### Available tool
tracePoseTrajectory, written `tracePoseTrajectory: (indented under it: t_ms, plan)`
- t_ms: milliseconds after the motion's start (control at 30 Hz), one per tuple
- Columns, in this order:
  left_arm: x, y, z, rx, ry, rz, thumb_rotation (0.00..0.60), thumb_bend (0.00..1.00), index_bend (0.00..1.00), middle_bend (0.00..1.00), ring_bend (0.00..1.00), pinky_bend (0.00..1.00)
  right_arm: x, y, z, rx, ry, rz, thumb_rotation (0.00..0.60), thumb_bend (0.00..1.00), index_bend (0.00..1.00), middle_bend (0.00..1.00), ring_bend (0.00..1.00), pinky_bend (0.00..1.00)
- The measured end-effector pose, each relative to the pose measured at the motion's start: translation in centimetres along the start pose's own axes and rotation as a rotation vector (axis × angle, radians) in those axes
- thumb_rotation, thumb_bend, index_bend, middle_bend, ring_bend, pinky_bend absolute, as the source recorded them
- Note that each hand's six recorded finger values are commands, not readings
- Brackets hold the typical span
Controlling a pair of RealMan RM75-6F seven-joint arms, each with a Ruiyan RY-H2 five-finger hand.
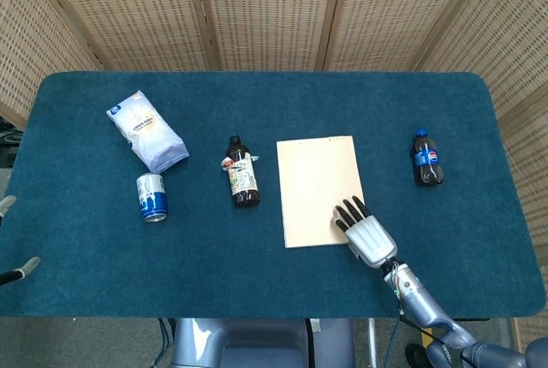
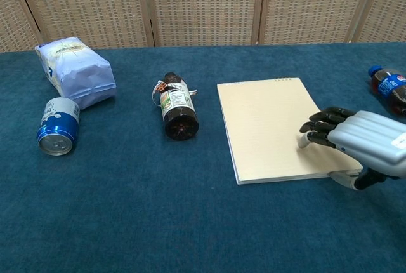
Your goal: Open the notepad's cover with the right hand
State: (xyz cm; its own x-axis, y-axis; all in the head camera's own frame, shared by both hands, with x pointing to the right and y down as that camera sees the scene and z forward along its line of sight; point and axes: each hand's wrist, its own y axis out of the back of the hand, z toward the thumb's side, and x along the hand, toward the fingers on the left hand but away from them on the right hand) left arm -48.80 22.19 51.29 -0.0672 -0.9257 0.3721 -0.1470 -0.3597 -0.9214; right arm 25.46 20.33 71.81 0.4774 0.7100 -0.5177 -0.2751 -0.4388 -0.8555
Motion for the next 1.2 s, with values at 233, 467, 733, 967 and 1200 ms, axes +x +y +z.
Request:
tracePoseTrajectory:
  t_ms: [233,467,733,967,1200]
  plan:
    - [0.0,0.0,0.1,0.001,-0.002,-0.001,0.600,0.00,0.00,0.00,0.00,0.00,-1.2,1.2,-0.3,-0.031,-0.027,-0.064,0.600,0.51,0.26,0.18,0.15,0.14]
    - [0.0,-0.1,0.0,0.001,0.000,-0.001,0.600,0.00,0.00,0.00,0.00,0.00,-2.4,2.2,-0.4,-0.051,-0.043,-0.114,0.600,0.52,0.27,0.18,0.15,0.14]
    - [0.2,-0.1,0.0,0.002,0.004,-0.005,0.600,0.00,0.00,0.00,0.00,0.00,-4.6,3.2,-0.3,-0.037,-0.057,-0.132,0.600,0.51,0.27,0.18,0.15,0.14]
    - [0.2,-0.1,-0.1,0.002,0.009,-0.004,0.600,0.00,0.00,0.00,0.00,0.00,-5.6,3.5,-0.4,-0.040,-0.075,-0.135,0.600,0.51,0.36,0.29,0.24,0.20]
    - [0.3,-0.1,-0.1,0.000,0.010,-0.005,0.600,0.00,0.00,0.00,0.00,0.00,-5.8,3.4,-1.1,-0.021,-0.055,-0.150,0.600,0.55,0.49,0.52,0.44,0.54]
